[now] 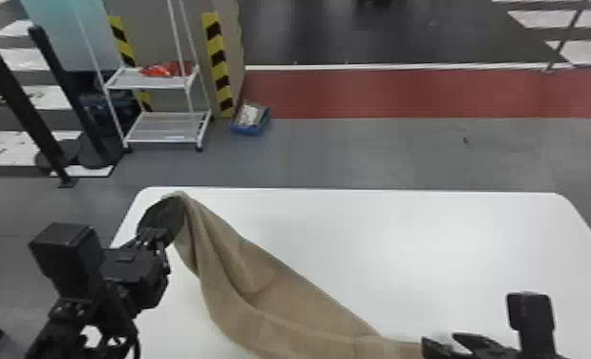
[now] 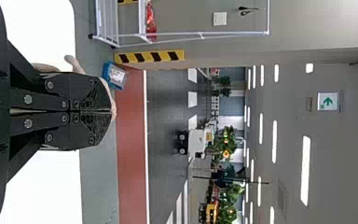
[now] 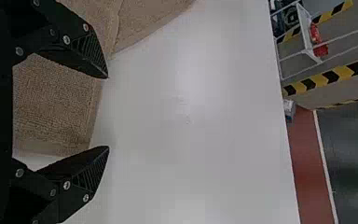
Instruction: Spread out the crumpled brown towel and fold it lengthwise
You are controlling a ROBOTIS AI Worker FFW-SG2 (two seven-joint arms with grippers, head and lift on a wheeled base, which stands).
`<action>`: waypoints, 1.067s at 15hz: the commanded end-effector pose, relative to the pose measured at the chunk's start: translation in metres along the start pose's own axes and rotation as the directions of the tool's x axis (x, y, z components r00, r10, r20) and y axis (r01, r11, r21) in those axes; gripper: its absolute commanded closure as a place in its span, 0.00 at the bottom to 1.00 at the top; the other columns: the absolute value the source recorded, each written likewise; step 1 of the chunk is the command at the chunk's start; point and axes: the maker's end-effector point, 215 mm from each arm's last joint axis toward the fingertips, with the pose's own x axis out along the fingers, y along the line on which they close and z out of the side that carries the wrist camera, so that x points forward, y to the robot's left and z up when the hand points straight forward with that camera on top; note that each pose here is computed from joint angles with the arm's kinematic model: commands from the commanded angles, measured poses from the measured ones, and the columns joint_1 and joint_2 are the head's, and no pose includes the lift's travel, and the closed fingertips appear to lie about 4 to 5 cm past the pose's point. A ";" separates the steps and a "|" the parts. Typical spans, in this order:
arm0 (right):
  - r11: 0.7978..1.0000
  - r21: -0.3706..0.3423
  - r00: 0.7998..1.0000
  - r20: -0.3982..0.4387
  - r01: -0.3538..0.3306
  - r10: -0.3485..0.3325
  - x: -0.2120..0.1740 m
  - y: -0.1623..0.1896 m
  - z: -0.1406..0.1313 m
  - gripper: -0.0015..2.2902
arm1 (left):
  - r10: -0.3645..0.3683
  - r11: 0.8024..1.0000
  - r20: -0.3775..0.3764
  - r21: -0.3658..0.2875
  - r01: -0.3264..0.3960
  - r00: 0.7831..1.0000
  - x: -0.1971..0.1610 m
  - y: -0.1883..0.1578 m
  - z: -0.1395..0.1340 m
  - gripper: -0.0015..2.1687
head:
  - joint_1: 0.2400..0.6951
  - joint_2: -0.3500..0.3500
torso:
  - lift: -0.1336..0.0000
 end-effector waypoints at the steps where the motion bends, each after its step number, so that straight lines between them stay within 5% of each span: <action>1: 0.998 -0.037 0.999 -0.032 0.041 -0.042 -0.001 -0.010 -0.009 0.18 | -0.001 1.000 0.003 -0.001 0.001 1.000 0.001 -0.001 0.001 0.87 | 1.00 0.56 | 1.00; 10: 0.999 -0.031 0.992 -0.118 0.042 -0.045 0.002 -0.015 -0.027 0.22 | -0.001 1.000 -0.001 -0.002 0.001 1.000 0.001 -0.001 -0.002 0.87 | 1.00 0.52 | 1.00; 16: 1.000 -0.017 0.990 -0.139 0.021 -0.023 0.006 -0.015 -0.028 0.40 | 0.003 1.000 0.002 -0.002 -0.003 1.000 0.001 0.001 -0.001 0.87 | 1.00 0.53 | 1.00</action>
